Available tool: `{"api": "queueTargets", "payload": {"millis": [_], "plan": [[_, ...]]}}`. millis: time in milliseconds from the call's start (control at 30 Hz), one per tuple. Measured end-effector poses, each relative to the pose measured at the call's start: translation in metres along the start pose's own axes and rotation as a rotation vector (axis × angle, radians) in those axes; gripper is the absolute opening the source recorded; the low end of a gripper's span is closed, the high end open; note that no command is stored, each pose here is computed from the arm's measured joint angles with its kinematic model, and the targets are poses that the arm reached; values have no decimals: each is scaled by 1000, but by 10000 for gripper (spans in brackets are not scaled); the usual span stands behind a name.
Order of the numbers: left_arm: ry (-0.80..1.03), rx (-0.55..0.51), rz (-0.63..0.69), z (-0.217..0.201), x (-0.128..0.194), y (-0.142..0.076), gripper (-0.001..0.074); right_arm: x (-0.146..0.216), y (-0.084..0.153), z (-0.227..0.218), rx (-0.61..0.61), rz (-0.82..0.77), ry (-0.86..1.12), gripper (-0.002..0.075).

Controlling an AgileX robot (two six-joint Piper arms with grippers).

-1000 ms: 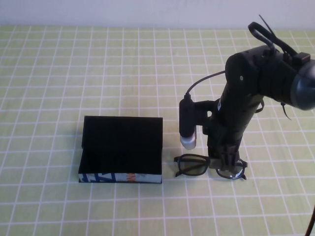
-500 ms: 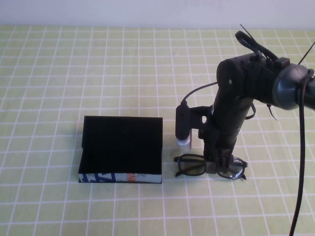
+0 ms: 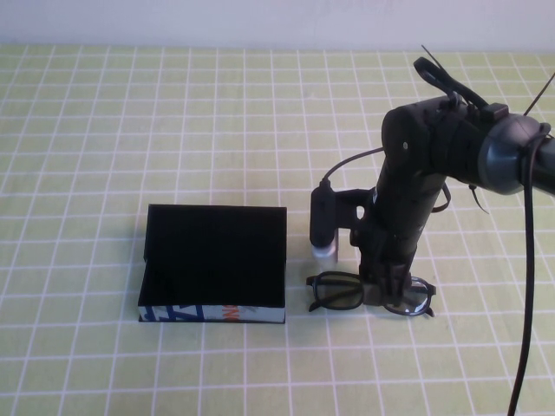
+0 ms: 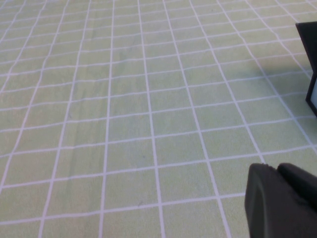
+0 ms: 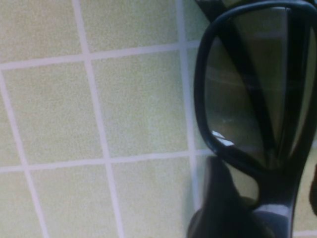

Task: Return glasses to glasses case
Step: Pick up the glasses from the table

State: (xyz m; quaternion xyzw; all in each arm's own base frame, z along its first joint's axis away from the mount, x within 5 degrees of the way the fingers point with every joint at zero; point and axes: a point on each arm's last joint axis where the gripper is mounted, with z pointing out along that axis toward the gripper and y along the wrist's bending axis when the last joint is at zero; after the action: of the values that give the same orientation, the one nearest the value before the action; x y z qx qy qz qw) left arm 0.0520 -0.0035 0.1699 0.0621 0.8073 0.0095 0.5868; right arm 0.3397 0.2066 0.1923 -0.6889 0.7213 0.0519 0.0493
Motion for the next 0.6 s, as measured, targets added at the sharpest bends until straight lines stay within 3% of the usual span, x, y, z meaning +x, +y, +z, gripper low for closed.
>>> {"api": "queueTargets", "payload": {"millis": [433, 600], "plan": [[0, 0, 0, 0, 0, 0, -2, 2, 4, 1, -45, 4, 21, 115], [0, 0, 0, 0, 0, 0, -2, 3, 6, 1, -68, 6, 30, 62]]}}
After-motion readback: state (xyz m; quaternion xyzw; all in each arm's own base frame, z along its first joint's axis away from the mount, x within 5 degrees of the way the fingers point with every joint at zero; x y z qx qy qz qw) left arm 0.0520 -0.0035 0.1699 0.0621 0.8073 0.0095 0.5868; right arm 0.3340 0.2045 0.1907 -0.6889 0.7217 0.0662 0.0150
